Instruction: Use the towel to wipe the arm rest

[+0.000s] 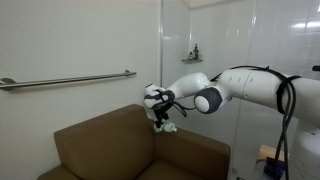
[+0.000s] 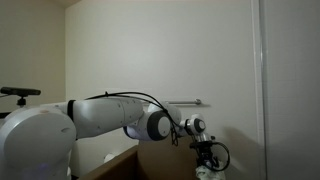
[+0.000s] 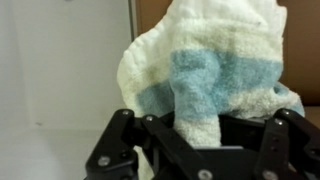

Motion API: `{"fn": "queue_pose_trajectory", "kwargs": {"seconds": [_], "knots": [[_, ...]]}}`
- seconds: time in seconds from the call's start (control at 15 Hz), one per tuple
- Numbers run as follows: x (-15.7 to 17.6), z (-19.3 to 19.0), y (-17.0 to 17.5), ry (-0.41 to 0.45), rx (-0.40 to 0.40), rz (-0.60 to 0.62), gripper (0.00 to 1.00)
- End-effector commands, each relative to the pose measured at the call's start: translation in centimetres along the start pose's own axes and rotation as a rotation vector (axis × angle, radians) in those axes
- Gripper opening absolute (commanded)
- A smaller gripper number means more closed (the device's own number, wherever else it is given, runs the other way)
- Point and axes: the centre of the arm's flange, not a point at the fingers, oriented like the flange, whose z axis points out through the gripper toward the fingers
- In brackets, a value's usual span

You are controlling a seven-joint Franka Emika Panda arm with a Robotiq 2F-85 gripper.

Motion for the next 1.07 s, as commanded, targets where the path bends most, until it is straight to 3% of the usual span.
{"fn": "queue_pose_trajectory", "kwargs": {"seconds": [0.0, 0.4, 0.73, 1.0], "knots": [[7.8, -1.7, 0.5, 0.107, -0.070, 0.078, 0.05], [8.7, -2.3, 1.2, 0.149, -0.055, 0.128, 0.05], [3.9, 3.1, -0.1, 0.035, 0.058, 0.051, 0.04], [-1.6, 2.9, 0.1, 0.002, 0.032, 0.005, 0.04]]}}
